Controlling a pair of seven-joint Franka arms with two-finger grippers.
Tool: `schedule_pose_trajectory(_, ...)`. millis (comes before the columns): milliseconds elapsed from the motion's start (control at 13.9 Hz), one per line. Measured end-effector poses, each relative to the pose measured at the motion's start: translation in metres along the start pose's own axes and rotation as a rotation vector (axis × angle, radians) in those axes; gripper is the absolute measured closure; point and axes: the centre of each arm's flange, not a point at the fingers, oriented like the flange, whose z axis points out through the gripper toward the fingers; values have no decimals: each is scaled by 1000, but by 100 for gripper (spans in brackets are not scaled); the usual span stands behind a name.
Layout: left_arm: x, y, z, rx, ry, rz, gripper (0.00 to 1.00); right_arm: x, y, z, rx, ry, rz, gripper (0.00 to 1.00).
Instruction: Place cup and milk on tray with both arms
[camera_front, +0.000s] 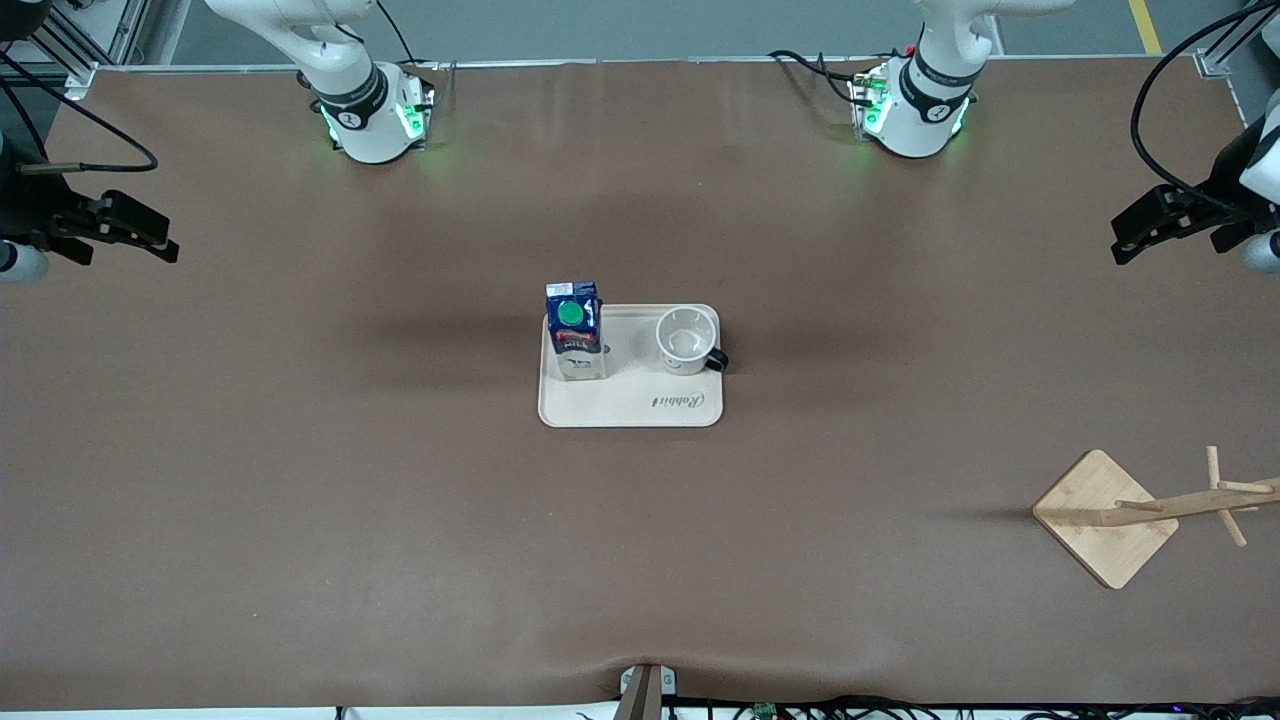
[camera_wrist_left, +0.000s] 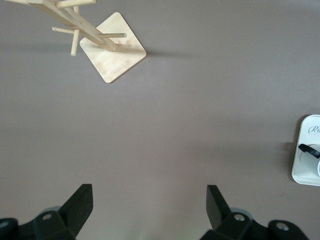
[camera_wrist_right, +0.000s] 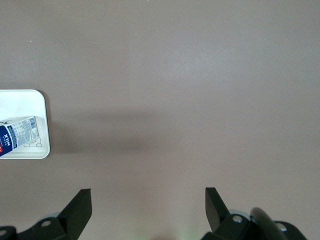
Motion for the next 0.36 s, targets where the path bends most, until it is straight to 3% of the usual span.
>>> schedule_pose_trajectory(359,-1,7,-1,-1,2,12,0,0,-1,0,0,0,-1,0)
